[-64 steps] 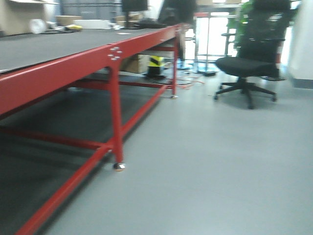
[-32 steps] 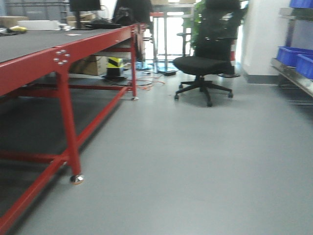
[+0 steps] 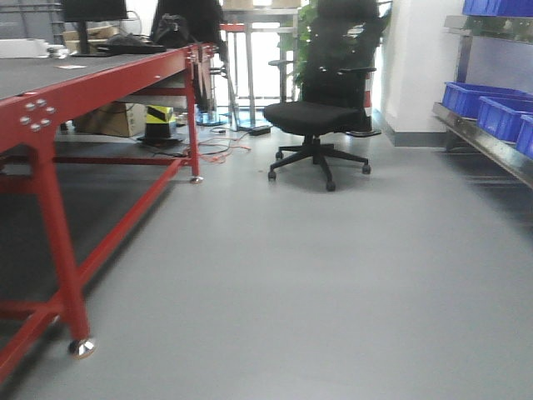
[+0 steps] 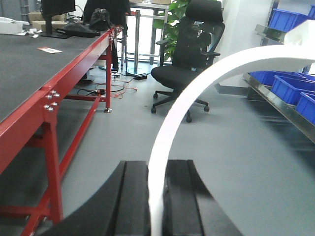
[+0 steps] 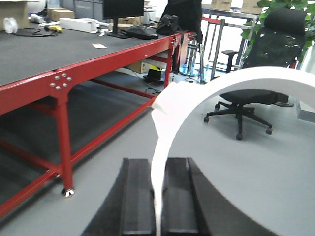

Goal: Grab PVC pipe and place in blue bin
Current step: 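Drive the base toward the shelves of blue bins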

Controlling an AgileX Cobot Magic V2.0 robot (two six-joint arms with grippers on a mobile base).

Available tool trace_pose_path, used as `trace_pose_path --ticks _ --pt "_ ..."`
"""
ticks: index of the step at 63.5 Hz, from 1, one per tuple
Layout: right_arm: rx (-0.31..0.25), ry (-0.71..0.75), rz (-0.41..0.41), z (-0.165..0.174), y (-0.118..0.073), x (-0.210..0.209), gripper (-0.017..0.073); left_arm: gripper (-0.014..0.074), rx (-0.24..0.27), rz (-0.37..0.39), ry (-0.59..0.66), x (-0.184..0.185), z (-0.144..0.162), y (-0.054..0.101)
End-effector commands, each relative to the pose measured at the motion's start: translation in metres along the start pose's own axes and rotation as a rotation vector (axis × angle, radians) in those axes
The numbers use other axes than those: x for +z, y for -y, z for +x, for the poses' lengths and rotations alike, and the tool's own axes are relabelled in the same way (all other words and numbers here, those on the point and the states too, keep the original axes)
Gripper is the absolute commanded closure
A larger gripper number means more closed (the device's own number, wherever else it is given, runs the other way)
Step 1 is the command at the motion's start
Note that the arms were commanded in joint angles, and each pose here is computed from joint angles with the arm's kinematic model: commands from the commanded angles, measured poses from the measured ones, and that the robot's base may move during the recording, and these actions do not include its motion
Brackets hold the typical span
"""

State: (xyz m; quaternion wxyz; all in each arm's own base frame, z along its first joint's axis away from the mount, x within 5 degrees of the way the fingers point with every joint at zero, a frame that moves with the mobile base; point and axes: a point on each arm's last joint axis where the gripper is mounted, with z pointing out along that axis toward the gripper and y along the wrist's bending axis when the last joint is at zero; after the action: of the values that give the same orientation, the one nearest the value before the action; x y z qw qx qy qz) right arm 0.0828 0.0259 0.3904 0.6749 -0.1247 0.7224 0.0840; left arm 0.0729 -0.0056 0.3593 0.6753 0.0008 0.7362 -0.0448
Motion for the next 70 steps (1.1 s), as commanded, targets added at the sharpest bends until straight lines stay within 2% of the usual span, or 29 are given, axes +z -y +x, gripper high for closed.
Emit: trace_pose_path --ticks 1,70 --pt "-0.007 0.023 0.013 -0.0019 0.001 -0.0009 0.0715 0.0705 -0.005 0.007 0.034 -0.0023 -0.0033 0.0006" --pt "-0.007 0.023 0.013 -0.0019 0.001 -0.0009 0.0715 0.0705 -0.005 0.007 0.034 -0.0023 -0.0033 0.0006"
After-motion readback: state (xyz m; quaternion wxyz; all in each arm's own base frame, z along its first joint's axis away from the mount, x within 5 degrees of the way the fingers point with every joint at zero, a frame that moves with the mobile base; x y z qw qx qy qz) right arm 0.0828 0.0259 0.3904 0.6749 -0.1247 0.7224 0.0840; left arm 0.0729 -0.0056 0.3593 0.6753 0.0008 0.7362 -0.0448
